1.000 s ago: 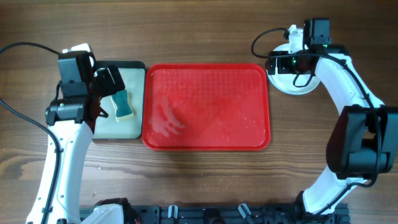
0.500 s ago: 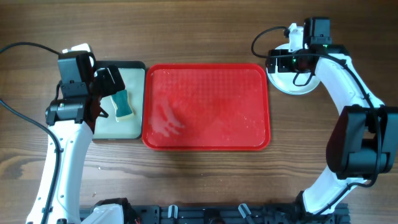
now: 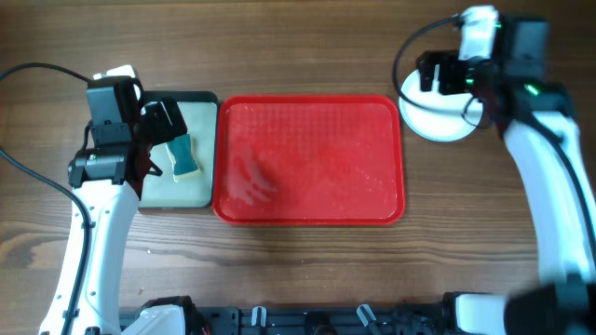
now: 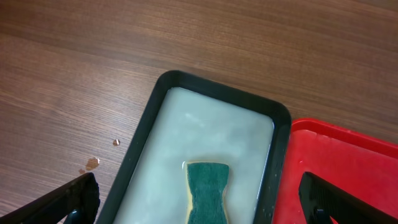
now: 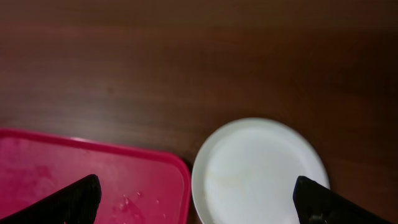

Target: Clean dirty plates on tray and stack at the side

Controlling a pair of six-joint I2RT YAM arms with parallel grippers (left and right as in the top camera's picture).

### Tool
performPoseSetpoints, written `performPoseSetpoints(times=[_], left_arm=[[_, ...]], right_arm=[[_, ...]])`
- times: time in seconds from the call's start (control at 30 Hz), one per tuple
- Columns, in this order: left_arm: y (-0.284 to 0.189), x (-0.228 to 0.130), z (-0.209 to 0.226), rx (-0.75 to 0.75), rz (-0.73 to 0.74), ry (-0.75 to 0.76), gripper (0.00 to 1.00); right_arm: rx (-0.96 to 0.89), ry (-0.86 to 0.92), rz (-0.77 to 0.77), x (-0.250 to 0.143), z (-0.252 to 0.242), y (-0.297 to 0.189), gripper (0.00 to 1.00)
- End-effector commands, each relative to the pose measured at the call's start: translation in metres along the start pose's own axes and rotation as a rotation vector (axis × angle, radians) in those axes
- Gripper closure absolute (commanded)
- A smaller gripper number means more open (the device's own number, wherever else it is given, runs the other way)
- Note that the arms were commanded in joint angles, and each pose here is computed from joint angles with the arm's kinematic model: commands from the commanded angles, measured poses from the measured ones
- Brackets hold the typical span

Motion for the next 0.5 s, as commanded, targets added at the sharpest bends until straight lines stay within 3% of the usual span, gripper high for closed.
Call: performPoseSetpoints(times=[0.0,0.27,0.47], left_arm=[[-0.002,0.005,-0.001,-0.003,-0.013,0.003,0.00],[-0.002,0.005,-0.001,-0.003,-0.012,0.003,0.00],[-0.002,0.005,-0.001,-0.003,-0.013,0.003,0.00]], right_arm=[[-0.018,-0.061,-0.205,0.034,0.013,-0.078,0.00],[-0.072,-0.131,-0.552,0.045,0.040,-0.225,0.00],[-0.093,-0.156,-0.671,0.016,0.057,-0.297,0.00]])
Point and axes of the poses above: each gripper's point midway between its finger pads, its own y axis out along the fingers, its own z axis along the line the jaws close on, x = y × z, the point moved 5 cm from there along -y, back along the fingers, and after that the axes turned 5 degrees about -y, right-handed, at the moved point
